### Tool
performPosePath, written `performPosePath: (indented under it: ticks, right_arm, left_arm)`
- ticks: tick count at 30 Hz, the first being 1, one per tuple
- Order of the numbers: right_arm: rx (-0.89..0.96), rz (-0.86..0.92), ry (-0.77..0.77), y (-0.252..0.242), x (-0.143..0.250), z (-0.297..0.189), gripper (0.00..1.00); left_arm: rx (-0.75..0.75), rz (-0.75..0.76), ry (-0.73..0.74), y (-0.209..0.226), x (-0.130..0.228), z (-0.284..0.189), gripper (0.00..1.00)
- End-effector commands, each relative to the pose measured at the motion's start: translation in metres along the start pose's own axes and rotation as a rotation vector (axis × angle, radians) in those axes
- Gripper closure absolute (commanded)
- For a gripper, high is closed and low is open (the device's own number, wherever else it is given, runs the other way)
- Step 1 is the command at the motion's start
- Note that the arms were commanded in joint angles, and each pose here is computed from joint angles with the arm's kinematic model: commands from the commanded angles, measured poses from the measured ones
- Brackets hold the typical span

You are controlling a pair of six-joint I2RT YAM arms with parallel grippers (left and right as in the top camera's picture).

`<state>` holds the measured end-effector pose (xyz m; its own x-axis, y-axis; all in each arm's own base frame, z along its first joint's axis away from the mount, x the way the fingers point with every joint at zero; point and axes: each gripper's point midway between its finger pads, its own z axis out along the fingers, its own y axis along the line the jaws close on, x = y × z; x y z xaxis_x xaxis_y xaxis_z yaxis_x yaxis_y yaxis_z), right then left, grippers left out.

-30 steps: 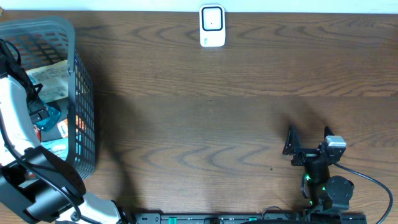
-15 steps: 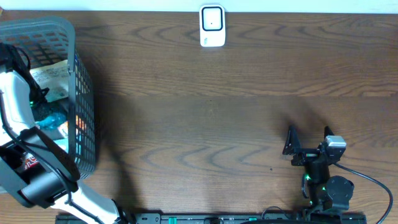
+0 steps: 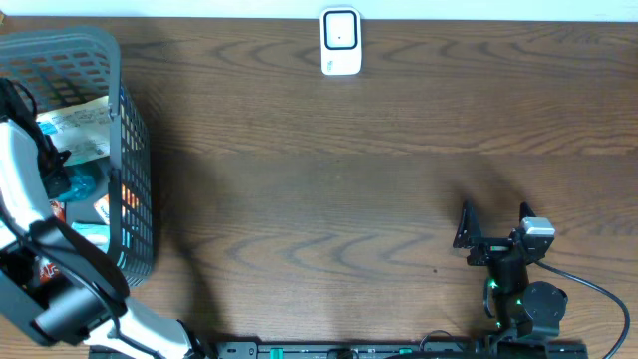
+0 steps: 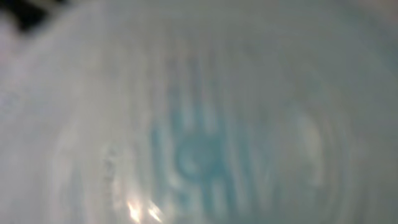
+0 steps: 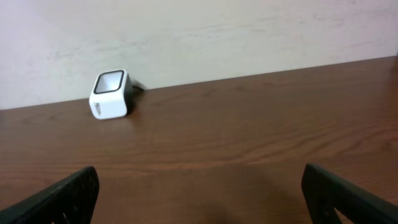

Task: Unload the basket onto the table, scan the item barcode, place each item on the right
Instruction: 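Reach the left gripper into the basket and grasp the teal mouthwash bottle, then carry the mouthwash bottle to the table center and release it upright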

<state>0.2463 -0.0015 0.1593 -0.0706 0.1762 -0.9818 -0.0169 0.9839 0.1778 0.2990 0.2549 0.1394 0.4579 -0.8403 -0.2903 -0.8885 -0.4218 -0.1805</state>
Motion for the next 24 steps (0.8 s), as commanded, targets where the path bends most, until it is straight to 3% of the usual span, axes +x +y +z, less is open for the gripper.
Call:
performPosePath:
  ticks: [1,7,12,18,24]
  right_arm:
    - [-0.005,-0.008,0.0,0.001,0.001,0.0,0.01]
    - [-0.005,-0.008,0.0,0.001,0.001,0.0,0.01]
    - [-0.005,-0.008,0.0,0.001,0.001,0.0,0.01]
    - [-0.005,-0.008,0.0,0.001,0.001,0.0,0.01]
    - [-0.005,-0.008,0.0,0.001,0.001,0.0,0.01]
  left_arm:
    - [0.154,0.013,-0.07,-0.007,-0.025,-0.055,0.77]
    - [0.35,-0.041,-0.093,0.001,-0.041,-0.127,0.77]
    - [0.567,-0.058,-0.001,0.013,-0.034,-0.193,0.77]
    - [0.882,0.052,0.162,0.023,0.006,-0.279,0.77]
    - [0.991,0.322,0.311,0.041,0.08,-0.318,0.77]
